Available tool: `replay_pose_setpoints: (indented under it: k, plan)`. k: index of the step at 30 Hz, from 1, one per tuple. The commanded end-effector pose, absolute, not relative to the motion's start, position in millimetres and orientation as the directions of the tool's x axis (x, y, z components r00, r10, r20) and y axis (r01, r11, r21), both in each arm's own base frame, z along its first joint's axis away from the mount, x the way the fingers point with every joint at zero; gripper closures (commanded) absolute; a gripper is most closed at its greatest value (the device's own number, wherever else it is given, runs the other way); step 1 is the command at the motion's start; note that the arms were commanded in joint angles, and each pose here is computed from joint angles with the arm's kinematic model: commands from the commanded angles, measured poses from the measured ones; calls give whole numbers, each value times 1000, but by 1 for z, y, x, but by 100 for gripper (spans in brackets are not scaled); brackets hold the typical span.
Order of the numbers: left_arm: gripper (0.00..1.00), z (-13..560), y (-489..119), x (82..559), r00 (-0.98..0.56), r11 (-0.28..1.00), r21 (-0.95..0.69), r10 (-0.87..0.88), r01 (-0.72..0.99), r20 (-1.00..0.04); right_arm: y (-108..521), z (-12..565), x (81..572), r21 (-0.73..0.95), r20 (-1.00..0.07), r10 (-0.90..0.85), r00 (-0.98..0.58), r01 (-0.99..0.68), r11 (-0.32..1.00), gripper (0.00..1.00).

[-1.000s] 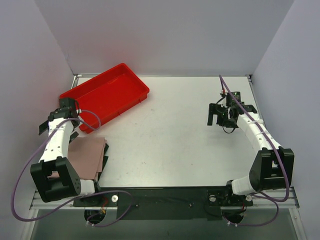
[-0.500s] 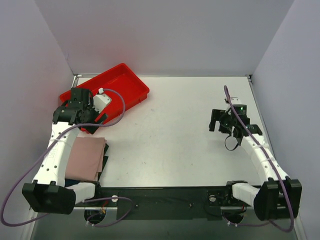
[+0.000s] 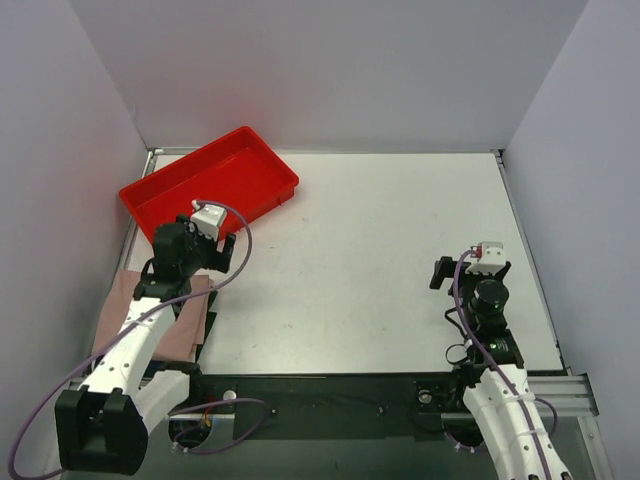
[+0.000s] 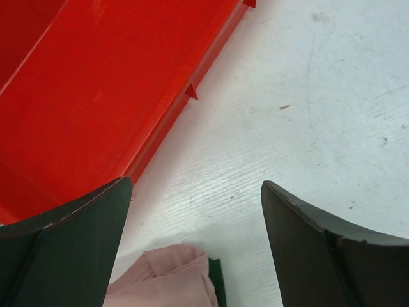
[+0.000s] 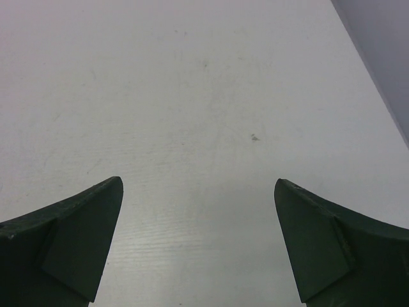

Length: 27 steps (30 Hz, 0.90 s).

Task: Fold and stack the t-shirts
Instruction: Put the neatly folded tshirt into the corner of the board with the left arm

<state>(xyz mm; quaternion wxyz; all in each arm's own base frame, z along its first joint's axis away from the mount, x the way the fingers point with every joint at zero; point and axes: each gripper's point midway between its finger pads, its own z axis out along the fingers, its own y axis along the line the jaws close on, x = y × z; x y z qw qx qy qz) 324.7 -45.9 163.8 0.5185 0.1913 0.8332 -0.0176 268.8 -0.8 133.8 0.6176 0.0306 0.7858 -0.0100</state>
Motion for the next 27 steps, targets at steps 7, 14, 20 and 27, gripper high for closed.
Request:
replay_pose_setpoints:
  k: [7, 14, 20, 27]
  plan:
    - [7, 161, -70, 335, -150, 938, 46, 103, 344, -983, -27, 97, 258, 37, -980, 78, -183, 217, 976, 0]
    - [6, 134, -83, 316, -184, 898, 50, 143, 436, -973, -31, 93, 259, 27, -980, 73, -185, 239, 971, 0]
    - [6, 128, -74, 319, -218, 927, 20, 110, 374, -970, -30, 92, 259, 35, -981, 79, -180, 234, 971, 0]
    - [6, 127, -69, 320, -212, 934, 33, 115, 355, -970, -31, 93, 258, 36, -981, 79, -175, 237, 971, 0]
